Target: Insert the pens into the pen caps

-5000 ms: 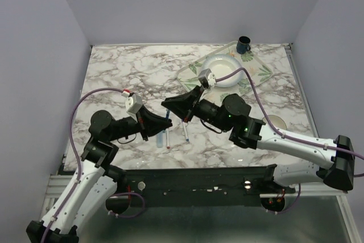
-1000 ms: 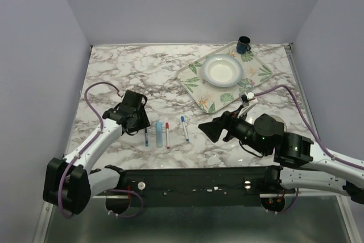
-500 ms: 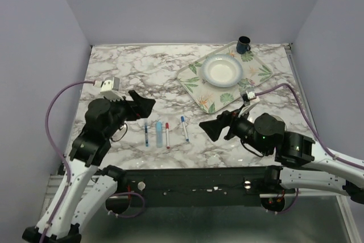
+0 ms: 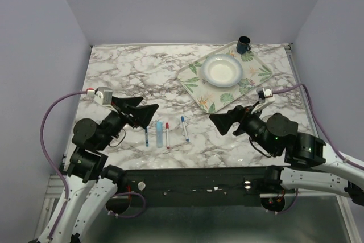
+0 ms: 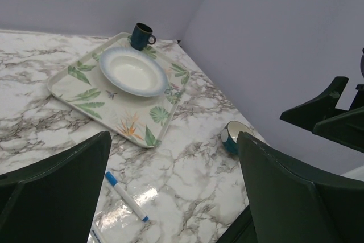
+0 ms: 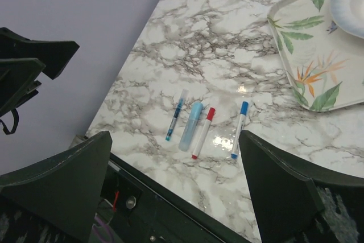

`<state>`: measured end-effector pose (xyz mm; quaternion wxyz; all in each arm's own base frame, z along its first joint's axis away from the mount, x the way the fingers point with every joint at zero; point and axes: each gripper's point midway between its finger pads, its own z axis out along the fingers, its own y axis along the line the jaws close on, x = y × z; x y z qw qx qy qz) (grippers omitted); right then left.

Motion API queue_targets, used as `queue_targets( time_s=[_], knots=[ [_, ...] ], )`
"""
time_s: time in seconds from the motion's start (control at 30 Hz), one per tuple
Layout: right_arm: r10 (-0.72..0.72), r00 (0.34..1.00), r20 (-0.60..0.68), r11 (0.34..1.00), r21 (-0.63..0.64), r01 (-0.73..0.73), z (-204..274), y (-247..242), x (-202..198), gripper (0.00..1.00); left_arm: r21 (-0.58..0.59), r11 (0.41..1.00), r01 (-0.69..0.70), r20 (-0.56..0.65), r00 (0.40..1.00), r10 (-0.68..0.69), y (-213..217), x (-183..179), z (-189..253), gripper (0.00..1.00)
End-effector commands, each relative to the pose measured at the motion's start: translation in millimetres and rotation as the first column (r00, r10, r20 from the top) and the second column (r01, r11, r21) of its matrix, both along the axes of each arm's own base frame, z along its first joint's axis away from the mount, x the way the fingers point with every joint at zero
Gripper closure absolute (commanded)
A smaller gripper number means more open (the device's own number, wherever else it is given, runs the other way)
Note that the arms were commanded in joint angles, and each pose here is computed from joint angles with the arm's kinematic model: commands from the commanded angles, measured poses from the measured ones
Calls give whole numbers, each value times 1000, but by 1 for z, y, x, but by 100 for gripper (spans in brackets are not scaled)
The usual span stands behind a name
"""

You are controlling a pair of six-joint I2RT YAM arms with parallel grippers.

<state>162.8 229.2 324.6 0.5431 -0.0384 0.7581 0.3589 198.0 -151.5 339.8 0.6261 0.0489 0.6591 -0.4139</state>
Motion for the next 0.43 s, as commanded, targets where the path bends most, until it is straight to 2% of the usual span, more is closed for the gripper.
queue_targets(
  time_s=[0.0,0.4],
  knots=[
    [-41,999,-9,998,40,41,2,-7,3,0,-8,999,51,96,994,-50,-4,-12,16,1],
    [-57,998,3,996,66,57,5,-17,2,0,-19,998,53,107,993,-51,-4,-15,20,1]
  ],
)
